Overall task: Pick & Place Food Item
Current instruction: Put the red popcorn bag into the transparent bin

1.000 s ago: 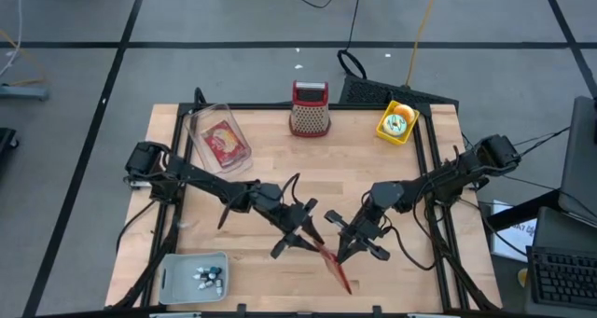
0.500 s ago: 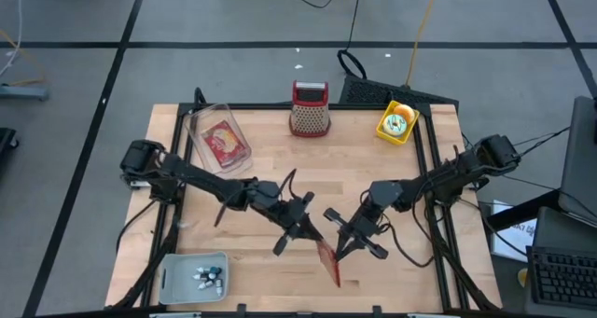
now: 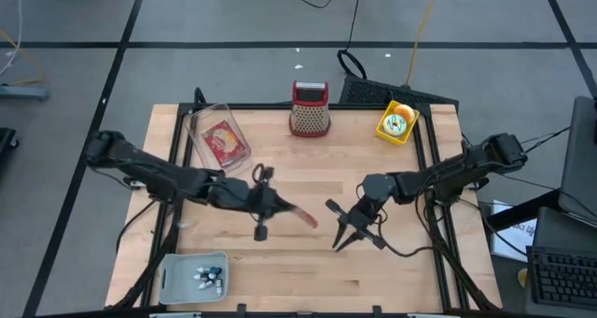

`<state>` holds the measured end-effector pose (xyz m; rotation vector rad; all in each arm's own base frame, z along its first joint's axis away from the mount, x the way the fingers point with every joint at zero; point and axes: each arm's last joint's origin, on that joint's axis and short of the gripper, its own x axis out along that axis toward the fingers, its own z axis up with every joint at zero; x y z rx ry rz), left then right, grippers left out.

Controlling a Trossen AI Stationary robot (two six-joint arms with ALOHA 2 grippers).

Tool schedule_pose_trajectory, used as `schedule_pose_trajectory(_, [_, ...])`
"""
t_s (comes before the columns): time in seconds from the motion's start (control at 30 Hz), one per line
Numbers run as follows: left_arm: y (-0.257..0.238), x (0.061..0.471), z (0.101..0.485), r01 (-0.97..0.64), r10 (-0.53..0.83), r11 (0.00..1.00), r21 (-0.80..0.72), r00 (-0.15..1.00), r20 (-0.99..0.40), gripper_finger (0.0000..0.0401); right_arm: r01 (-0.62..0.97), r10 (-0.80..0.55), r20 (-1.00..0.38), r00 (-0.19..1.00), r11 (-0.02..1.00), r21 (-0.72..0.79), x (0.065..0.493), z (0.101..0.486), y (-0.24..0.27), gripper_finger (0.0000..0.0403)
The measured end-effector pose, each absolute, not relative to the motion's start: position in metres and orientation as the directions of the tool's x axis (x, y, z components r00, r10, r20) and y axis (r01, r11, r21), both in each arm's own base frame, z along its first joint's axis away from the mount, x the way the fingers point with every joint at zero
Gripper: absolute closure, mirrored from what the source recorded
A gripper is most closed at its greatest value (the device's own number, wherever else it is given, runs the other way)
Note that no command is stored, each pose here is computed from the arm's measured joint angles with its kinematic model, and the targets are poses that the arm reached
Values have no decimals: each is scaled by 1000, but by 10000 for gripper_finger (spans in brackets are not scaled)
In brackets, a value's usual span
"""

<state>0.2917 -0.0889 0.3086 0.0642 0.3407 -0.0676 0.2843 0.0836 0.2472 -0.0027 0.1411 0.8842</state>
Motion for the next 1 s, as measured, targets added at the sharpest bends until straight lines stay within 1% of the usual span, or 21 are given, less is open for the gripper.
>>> schedule_pose_trajectory(0.07, [-85, 280, 315, -4, 26, 998, 66, 936, -351, 401, -760, 761, -155, 630, 645, 77, 284, 244, 82, 339])
schedule_pose_trajectory(0.2, [-72, 255, 327, -140, 161, 987, 84, 912, -377, 401, -669, 667, -259, 699, 738, 93, 285, 234, 78, 287])
schedule_pose_trajectory(0.3, [-62, 239, 337, -231, 251, 968, 97, 897, -365, 401, -544, 532, -361, 766, 835, 76, 285, 225, 73, 254])
schedule_pose_trajectory(0.4, [-51, 220, 347, -320, 339, 941, 114, 874, -347, 401, -402, 371, -457, 808, 915, 31, 283, 217, 68, 234])
schedule_pose_trajectory(0.53, [-35, 192, 356, -451, 462, 885, 114, 821, -337, 401, -224, 185, -557, 810, 975, -2, 279, 205, 61, 228])
schedule_pose_trajectory(0.67, [-21, 167, 351, -553, 547, 829, 88, 767, -334, 401, -120, 76, -584, 808, 992, -37, 267, 186, 56, 233])
schedule_pose_trajectory(0.87, [0, 133, 333, -672, 643, 740, 14, 701, -310, 401, 4, -49, -521, 852, 996, -88, 244, 168, 47, 245])
schedule_pose_trajectory(1.0, [13, 113, 326, -750, 717, 660, -32, 643, -269, 401, 60, -94, -437, 895, 994, -92, 230, 164, 42, 248])
